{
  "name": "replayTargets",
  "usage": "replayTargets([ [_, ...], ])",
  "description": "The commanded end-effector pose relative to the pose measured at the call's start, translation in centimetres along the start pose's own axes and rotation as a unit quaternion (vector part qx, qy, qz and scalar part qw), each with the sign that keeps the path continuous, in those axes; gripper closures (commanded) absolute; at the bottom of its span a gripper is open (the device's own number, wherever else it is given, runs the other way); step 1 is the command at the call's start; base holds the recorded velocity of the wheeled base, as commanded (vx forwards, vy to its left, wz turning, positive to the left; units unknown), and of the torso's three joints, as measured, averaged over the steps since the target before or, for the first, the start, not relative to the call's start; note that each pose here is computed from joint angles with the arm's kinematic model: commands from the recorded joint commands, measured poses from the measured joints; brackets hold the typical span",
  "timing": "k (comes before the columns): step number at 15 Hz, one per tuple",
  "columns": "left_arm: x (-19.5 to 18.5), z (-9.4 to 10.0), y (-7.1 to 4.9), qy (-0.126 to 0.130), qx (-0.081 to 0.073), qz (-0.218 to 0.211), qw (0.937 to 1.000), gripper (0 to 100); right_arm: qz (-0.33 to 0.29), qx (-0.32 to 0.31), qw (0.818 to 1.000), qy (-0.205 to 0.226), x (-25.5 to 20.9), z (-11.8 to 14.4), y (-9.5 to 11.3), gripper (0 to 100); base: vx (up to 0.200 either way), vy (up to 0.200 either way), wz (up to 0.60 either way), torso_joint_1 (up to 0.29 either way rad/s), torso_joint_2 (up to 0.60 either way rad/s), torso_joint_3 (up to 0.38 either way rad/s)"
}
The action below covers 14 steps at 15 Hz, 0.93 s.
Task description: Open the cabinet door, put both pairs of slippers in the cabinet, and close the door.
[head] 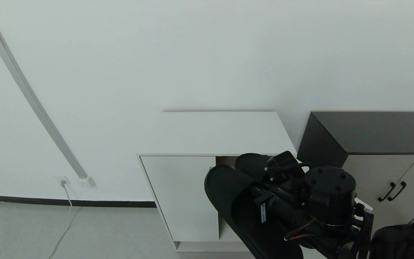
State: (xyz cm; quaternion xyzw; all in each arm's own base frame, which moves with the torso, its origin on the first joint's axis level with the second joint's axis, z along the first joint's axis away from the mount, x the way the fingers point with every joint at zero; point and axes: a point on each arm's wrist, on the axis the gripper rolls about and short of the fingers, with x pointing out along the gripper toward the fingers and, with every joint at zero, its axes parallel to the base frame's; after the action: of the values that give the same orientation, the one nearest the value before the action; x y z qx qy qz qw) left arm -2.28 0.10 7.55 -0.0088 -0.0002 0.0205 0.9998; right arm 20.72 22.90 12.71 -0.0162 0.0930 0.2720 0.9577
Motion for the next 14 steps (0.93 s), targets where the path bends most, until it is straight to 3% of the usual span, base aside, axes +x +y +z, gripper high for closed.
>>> replayTargets([
  [1, 0.00, 0.00, 0.00, 0.000, 0.000, 0.001, 1.0000, 100, -0.003, -0.002, 1.000, 0.008, 0.16, -0.47, -0.16, 100, 0.000, 0.000, 0.00, -0.149, 0.33, 0.173],
  [14, 0.00, 0.00, 0.00, 0.000, 0.000, 0.000, 1.0000, 100, 0.000, -0.002, 1.000, 0.009, 0.15, -0.52, -0.01, 100, 0.000, 0.000, 0.00, -0.159, 0.36, 0.198],
])
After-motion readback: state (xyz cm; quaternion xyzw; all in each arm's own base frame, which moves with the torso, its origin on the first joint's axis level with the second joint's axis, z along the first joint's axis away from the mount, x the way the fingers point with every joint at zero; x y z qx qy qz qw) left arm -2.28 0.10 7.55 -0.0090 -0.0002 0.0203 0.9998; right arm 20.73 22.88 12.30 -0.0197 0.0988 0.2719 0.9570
